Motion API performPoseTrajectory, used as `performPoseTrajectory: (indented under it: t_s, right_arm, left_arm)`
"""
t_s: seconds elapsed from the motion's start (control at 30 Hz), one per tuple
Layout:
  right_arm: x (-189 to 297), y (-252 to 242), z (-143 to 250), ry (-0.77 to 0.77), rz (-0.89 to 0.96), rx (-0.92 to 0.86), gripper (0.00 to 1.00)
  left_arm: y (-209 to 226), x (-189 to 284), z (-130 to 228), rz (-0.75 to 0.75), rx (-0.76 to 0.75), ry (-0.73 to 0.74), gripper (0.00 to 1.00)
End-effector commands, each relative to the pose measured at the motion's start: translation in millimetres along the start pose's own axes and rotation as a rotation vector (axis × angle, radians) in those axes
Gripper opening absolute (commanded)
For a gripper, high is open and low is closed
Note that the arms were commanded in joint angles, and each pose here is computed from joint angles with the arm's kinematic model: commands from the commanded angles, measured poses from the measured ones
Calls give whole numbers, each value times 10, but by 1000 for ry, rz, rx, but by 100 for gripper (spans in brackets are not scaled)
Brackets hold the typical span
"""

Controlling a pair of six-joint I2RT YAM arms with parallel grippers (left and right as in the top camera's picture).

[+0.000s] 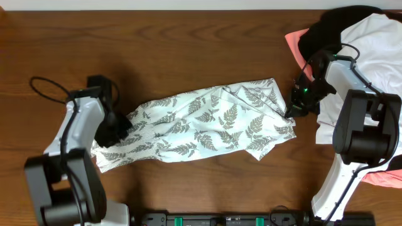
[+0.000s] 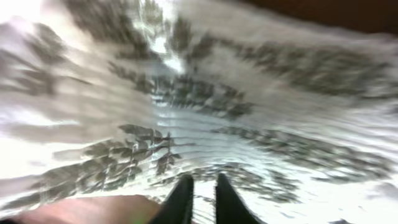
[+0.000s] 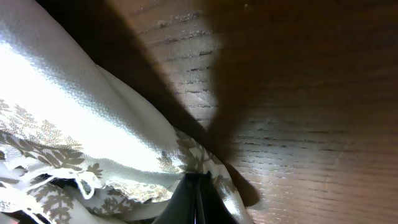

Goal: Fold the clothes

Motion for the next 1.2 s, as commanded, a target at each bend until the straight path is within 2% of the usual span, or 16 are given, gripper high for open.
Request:
performPoseTrajectory:
  t_s: [0.0, 0.03, 0.1, 0.17, 0.3, 0.5, 0.8, 1.07, 1.13, 1.17]
  right_arm:
    - [-170, -195, -8, 43, 131, -13, 2]
    - [-170, -195, -8, 43, 132, -13, 2]
    - [-170, -195, -8, 43, 132, -13, 2]
    - [-169, -195, -8, 43, 132, -13, 2]
    - [-170, -195, -8, 43, 132, -13, 2]
    - [-170, -195, -8, 43, 131, -13, 2]
    - [-170, -195, -7, 43, 131, -13, 2]
    - [-170, -195, -8, 43, 131, -13, 2]
    - [-170, -195, -8, 43, 131, -13, 2]
    - [-170, -195, -7, 43, 131, -13, 2]
  left_arm:
    - [23, 171, -30, 52, -21, -67, 38]
    - [35, 194, -39, 59, -16, -78, 48]
    - [66, 206, -56, 62, -3, -84, 55]
    - [121, 190, -84, 32, 14, -90, 65]
    - [274, 159, -164, -66, 55, -124, 76]
    - [375, 64, -304, -69, 108, -128, 77]
    - [284, -384, -455, -82, -22, -40, 86]
    - [163, -584, -402, 58, -104, 93, 84]
    - [136, -583, -403, 91, -118, 98, 74]
    - [118, -581, -403, 115, -136, 100, 57]
Point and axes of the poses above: each gripper's point midway between its finger pads, its own x axis back along the fingers, its own y axis along the line the jaws close on, z = x × y, the point moved 10 cm from there along x, back along the fingers, and after that the axes turned 6 degrees about x, right-handed, at the moved point
